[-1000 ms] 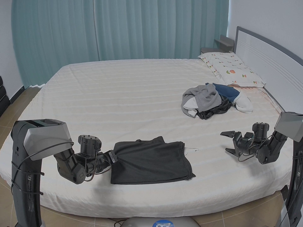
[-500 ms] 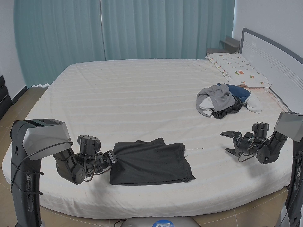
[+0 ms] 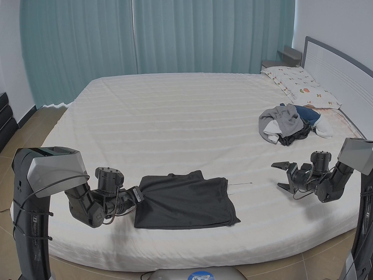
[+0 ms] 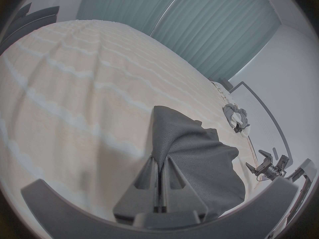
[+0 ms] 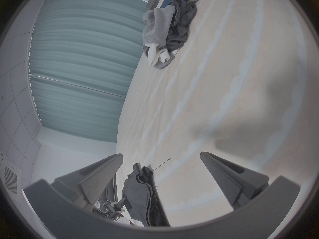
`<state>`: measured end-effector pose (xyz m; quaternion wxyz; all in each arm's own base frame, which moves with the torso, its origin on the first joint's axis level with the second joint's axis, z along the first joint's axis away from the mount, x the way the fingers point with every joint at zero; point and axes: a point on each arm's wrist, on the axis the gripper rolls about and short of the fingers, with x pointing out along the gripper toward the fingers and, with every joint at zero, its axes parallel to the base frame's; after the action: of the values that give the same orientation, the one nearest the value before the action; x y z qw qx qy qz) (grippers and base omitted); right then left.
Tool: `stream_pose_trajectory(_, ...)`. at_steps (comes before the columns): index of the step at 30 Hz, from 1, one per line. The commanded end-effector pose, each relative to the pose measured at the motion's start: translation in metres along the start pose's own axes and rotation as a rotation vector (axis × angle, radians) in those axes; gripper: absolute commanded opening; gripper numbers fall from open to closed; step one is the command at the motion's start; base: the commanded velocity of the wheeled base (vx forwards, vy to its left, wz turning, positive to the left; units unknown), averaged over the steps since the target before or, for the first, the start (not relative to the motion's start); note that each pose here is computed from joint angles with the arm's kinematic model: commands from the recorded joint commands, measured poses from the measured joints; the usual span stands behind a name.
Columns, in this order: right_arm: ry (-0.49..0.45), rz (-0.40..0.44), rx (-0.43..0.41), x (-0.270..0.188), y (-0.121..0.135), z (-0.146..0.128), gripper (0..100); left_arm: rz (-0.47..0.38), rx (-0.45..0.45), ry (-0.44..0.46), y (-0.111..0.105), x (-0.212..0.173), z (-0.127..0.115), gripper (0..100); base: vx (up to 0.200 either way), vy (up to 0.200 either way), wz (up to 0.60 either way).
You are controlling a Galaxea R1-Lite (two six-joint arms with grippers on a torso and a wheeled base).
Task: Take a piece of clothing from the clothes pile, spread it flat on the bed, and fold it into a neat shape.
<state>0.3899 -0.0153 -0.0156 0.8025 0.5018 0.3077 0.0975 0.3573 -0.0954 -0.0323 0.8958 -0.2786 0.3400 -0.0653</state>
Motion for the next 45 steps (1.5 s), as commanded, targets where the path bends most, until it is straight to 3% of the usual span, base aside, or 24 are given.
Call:
stream_pose_trajectory(1,0.001,-0.001,0.001,0.000,0.000,0.000,100,0.000,0.000,0.003,0.000,0.000,-0.001,0,0.000,0.200,0.00)
stream_pose_trajectory(11,0.001,-0.001,0.001,0.000,0.000,0.000,100,0.000,0.007,0.024,-0.002,-0.002,-0.008,0,0.000,0.200,0.00)
stream_pose_trajectory(21,0.001,-0.001,0.001,0.000,0.000,0.000,100,-0.004,0.020,0.057,-0.007,-0.009,-0.018,0,0.000,0.000,0.00)
stream_pose_trajectory(22,0.001,-0.001,0.001,0.000,0.000,0.000,100,-0.010,0.021,0.058,-0.010,-0.011,-0.018,100,0.000,0.000,0.00)
stream_pose_trajectory(30,0.000,-0.004,0.000,-0.001,-0.001,-0.002,100,-0.019,0.031,0.087,-0.013,-0.018,-0.026,100,0.000,0.000,0.00)
stream_pose_trajectory(38,-0.039,-0.008,-0.011,-0.001,0.004,0.002,100,-0.021,-0.033,-0.005,-0.008,-0.026,0.007,100,0.000,0.000,0.00)
stream_pose_trajectory(42,-0.054,0.017,-0.063,-0.010,0.023,0.003,100,-0.031,-0.038,-0.050,-0.012,-0.031,0.018,100,0.000,0.000,0.00)
stream_pose_trajectory(45,-0.074,0.011,-0.165,-0.043,0.045,-0.004,100,-0.044,-0.034,-0.083,-0.020,-0.048,0.025,100,0.000,0.000,0.00)
